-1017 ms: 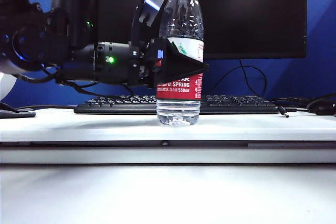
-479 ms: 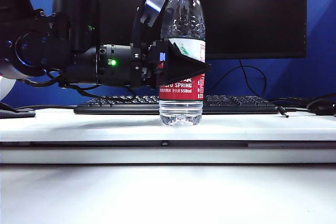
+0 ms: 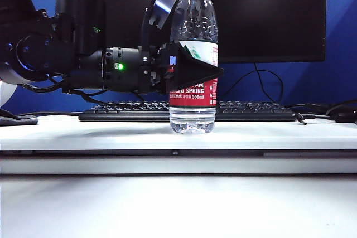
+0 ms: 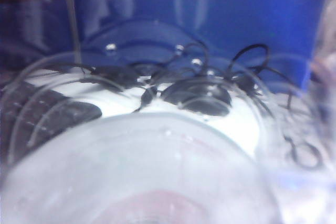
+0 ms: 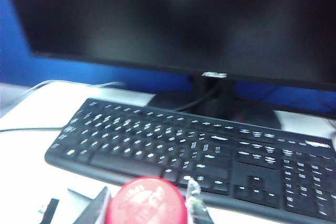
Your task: Unscrew the cap from the plastic bottle on the table.
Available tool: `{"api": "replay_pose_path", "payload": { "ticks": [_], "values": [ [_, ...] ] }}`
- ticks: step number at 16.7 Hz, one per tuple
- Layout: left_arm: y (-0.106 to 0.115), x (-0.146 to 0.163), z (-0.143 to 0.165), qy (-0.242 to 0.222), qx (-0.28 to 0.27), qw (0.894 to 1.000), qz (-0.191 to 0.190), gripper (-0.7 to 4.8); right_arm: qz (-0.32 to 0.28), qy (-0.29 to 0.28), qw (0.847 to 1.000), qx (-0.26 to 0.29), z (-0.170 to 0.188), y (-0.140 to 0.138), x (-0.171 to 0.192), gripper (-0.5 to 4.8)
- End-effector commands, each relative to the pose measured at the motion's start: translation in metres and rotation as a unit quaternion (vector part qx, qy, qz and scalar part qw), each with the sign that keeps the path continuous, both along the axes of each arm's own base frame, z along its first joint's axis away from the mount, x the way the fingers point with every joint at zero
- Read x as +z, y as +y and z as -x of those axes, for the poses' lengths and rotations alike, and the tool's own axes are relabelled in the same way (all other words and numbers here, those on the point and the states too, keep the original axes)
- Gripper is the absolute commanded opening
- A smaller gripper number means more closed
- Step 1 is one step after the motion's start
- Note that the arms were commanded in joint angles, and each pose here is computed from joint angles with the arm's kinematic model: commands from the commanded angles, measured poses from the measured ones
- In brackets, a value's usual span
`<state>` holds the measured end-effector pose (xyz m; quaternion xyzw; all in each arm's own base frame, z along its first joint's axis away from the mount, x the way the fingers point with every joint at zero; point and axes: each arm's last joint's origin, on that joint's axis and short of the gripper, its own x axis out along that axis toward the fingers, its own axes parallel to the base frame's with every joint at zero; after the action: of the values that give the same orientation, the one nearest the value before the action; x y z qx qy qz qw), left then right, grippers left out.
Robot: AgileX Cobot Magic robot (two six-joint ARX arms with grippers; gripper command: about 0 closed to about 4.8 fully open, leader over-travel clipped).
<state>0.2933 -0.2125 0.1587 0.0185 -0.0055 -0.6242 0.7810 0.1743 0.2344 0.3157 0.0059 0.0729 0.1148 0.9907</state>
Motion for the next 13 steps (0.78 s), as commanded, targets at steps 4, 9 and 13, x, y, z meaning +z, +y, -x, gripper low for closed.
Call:
{"api": "replay_pose_path", "payload": {
  "ticks": [4, 9, 13],
  "values": [
    [0.000, -0.005, 0.001, 0.016, -0.003, 1.000, -0.009, 2.76, 0.025, 0.055, 0.993, 0.103, -0.009, -0.012, -0.006, 0.93],
    [0.000, -0.005, 0.001, 0.016, -0.003, 1.000, -0.009, 2.76, 0.021, 0.097, 0.982, 0.163, -0.026, -0.033, -0.008, 0.83],
    [0.000, -0.005, 0.001, 0.016, -0.004, 1.000, -0.009, 2.76, 0.033, 0.127, 0.959, 0.252, -0.027, -0.037, -0.021, 0.71]
  ]
}}
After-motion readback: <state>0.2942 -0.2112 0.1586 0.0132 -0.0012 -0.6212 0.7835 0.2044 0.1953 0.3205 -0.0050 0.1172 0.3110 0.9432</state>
